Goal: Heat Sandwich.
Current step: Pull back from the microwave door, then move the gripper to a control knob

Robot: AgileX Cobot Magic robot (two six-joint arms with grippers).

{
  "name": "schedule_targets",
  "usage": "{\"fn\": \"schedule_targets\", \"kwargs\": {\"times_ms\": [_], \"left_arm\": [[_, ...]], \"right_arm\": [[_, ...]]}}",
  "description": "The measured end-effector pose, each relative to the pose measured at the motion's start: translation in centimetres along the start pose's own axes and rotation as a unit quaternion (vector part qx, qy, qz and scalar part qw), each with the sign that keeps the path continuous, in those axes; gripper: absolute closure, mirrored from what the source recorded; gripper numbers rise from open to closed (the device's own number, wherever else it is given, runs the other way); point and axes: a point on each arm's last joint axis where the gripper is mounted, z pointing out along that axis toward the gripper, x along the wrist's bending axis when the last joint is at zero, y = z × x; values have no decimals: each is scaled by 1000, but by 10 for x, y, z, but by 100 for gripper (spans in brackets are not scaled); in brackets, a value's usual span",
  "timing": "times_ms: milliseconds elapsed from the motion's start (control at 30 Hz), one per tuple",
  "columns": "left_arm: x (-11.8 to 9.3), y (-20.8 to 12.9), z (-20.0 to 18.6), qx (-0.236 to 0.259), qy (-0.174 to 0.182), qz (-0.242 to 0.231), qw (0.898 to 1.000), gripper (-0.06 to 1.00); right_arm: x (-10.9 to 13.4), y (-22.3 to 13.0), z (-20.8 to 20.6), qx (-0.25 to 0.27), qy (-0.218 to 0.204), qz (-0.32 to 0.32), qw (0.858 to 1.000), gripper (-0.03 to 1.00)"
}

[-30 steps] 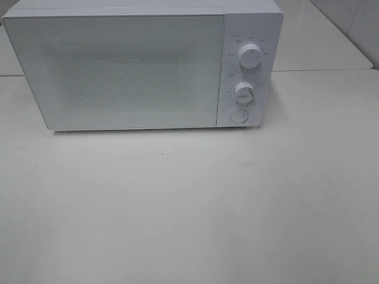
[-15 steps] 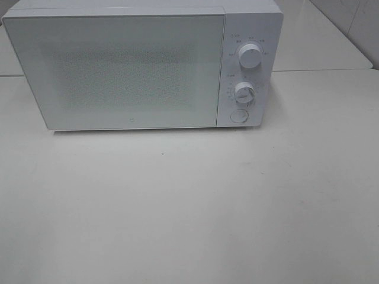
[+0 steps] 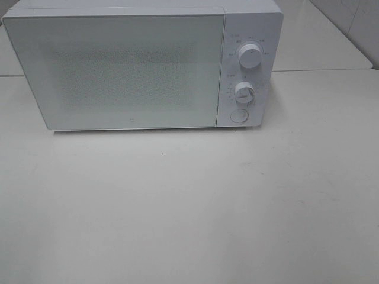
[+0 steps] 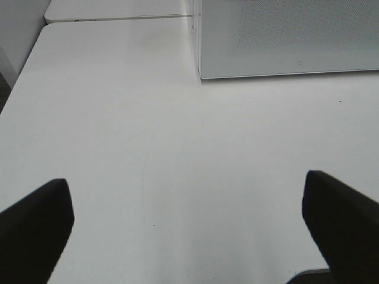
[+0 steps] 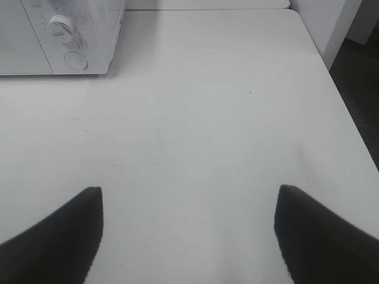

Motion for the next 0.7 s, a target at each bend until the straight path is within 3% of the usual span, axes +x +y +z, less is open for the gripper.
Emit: {"fn": "schedule_targets", "kwargs": {"times_ms": [467,700], "left_arm": [[0,0,0,0,0,0,1000,-5],[0,0,0,0,0,0,1000,-5]], "right_arm": [[0,2,1,1,0,-13,1000,12],[3,25,13,-13,1,-23,1000,11]]}}
